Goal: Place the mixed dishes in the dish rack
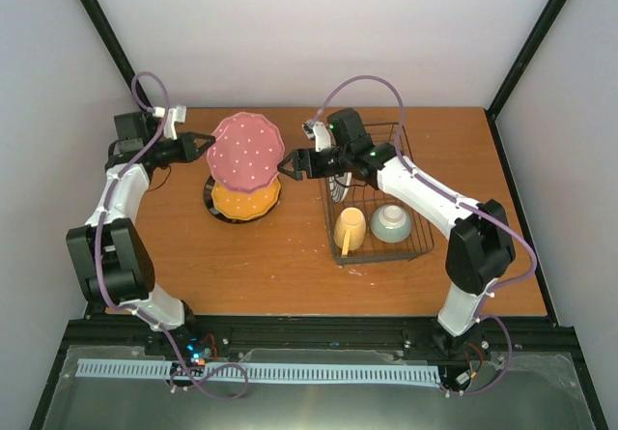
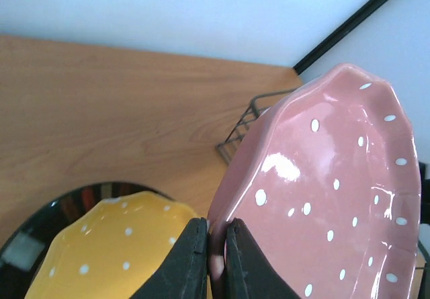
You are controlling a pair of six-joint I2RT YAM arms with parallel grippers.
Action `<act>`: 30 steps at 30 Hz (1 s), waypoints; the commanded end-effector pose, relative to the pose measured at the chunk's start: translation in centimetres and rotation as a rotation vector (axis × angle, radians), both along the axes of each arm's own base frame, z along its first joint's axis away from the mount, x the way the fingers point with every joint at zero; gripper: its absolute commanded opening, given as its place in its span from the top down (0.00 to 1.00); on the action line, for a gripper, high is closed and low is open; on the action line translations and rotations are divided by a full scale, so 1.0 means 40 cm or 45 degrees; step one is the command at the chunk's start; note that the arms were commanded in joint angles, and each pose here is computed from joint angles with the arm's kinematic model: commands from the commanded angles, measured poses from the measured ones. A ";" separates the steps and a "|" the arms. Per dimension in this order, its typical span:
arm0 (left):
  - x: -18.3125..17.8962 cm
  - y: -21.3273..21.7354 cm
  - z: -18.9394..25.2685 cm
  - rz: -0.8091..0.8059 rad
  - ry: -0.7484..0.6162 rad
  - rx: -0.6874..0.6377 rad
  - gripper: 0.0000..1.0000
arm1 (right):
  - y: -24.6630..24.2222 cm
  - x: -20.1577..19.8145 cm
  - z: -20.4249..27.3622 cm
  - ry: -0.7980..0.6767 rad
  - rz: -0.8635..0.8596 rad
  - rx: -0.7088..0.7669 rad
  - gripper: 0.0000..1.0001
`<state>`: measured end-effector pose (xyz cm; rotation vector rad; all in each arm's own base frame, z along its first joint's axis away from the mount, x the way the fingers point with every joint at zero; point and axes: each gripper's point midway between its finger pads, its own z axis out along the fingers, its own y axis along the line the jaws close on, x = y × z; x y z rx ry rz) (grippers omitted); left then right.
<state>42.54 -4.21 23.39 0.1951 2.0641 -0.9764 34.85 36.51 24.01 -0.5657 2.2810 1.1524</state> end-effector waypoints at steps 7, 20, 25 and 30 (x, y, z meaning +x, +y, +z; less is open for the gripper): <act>-0.060 -0.051 0.203 -0.168 -0.220 -0.105 0.99 | 0.066 -0.003 0.082 0.007 0.118 0.201 0.16; -0.071 -0.059 0.207 -0.189 -0.224 -0.134 0.99 | 0.185 -0.049 0.115 0.103 0.390 0.440 0.79; -0.068 -0.056 0.196 -0.181 -0.210 -0.130 1.00 | 0.204 -0.064 0.143 0.038 0.413 0.451 0.97; -0.049 -0.040 0.176 -0.120 -0.181 -0.081 0.78 | 0.188 -0.059 0.185 -0.045 0.363 0.439 0.97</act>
